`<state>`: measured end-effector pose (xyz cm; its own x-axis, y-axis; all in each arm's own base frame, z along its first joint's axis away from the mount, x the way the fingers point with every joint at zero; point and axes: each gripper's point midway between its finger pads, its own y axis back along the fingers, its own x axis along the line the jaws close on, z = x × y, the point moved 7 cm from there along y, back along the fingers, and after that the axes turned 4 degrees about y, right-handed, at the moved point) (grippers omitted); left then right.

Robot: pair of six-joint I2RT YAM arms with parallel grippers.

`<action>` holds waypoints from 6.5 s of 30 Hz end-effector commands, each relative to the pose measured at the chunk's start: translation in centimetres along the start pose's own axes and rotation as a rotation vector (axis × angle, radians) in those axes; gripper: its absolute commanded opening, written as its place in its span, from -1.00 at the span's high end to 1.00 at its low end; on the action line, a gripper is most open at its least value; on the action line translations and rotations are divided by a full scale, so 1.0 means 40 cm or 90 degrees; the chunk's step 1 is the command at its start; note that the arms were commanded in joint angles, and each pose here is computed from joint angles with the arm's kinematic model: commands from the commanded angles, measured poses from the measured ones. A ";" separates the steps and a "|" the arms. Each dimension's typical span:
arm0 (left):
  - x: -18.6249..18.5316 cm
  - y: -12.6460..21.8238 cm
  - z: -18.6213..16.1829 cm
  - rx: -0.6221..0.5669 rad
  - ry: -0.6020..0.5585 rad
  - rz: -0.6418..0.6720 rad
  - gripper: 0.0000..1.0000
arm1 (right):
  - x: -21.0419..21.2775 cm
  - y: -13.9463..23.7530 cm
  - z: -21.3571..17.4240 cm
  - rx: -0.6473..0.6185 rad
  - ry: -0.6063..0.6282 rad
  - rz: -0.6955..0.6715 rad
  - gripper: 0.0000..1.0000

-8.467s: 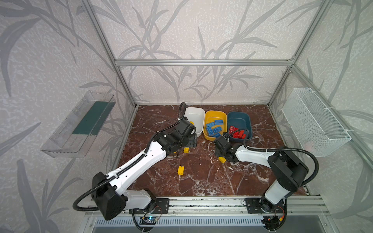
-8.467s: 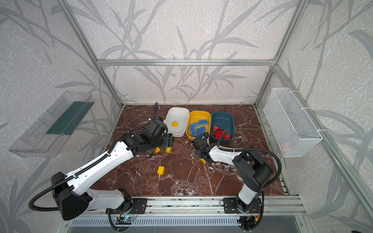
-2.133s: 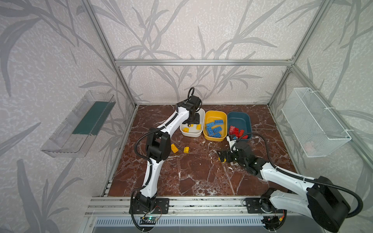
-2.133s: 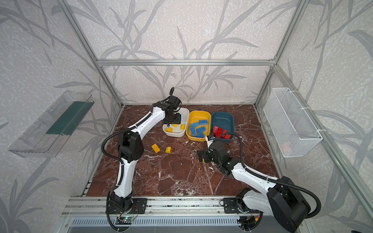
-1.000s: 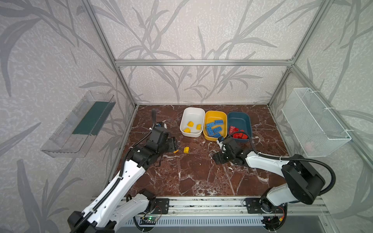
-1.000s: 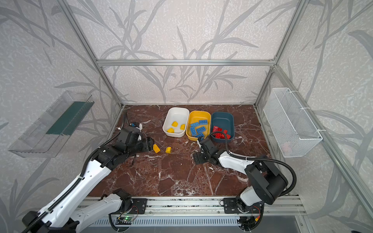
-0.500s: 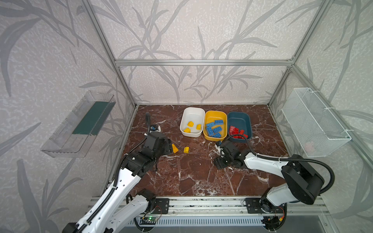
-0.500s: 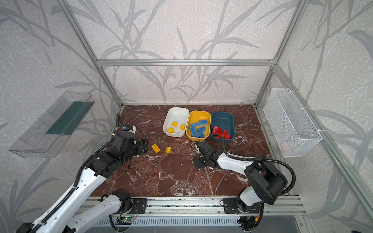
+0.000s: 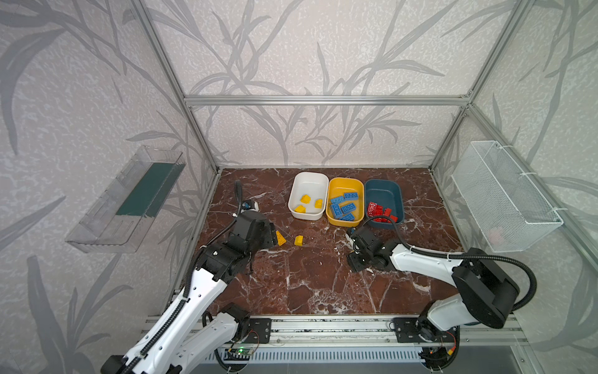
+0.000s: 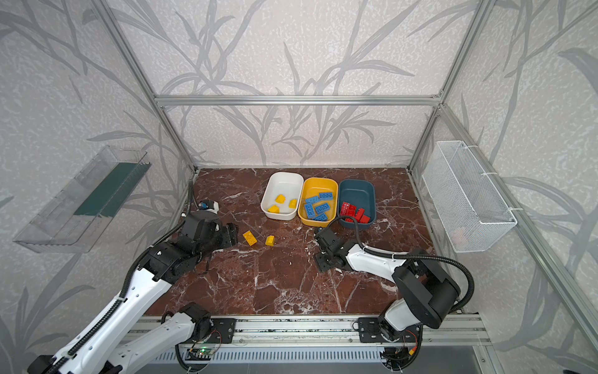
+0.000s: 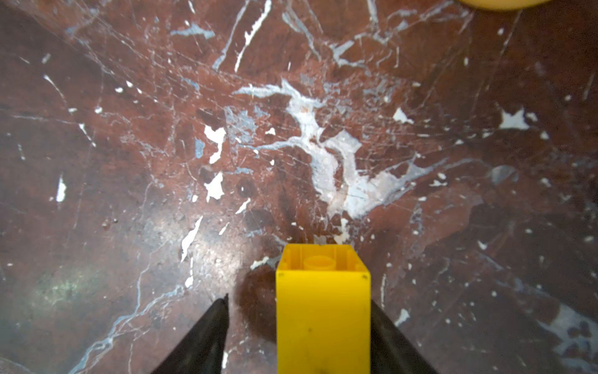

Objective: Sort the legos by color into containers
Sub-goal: 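Carry the yellow brick with the right gripper and drop it into the white bin, then grasp the long yellow brick with the left gripper while the right withdraws, then carry the long yellow brick with the left gripper into the white bin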

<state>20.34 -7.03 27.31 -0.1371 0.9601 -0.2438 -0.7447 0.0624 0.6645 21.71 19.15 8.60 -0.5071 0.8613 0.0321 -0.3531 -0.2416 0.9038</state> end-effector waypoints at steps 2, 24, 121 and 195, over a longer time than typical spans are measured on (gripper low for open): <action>0.007 0.001 -0.003 0.004 -0.008 0.009 -0.44 | -0.004 0.007 -0.005 0.004 0.004 -0.018 -0.07; 0.008 0.008 -0.007 0.008 -0.004 -0.001 -0.44 | 0.015 0.075 0.078 -0.048 0.003 0.004 0.53; -0.012 -0.141 -0.050 0.135 0.026 0.073 -0.58 | -0.001 0.283 0.417 -0.348 -0.049 0.143 -0.89; -0.123 -0.423 0.064 0.177 0.079 0.156 0.64 | -0.054 0.141 0.054 -0.353 -0.156 0.127 -0.89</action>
<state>34.98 -12.24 16.31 -0.4136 0.9005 -0.1344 -0.4498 -0.0737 0.8901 22.36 16.98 14.32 -0.4426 0.8337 0.3304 -0.6359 -0.5515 0.5399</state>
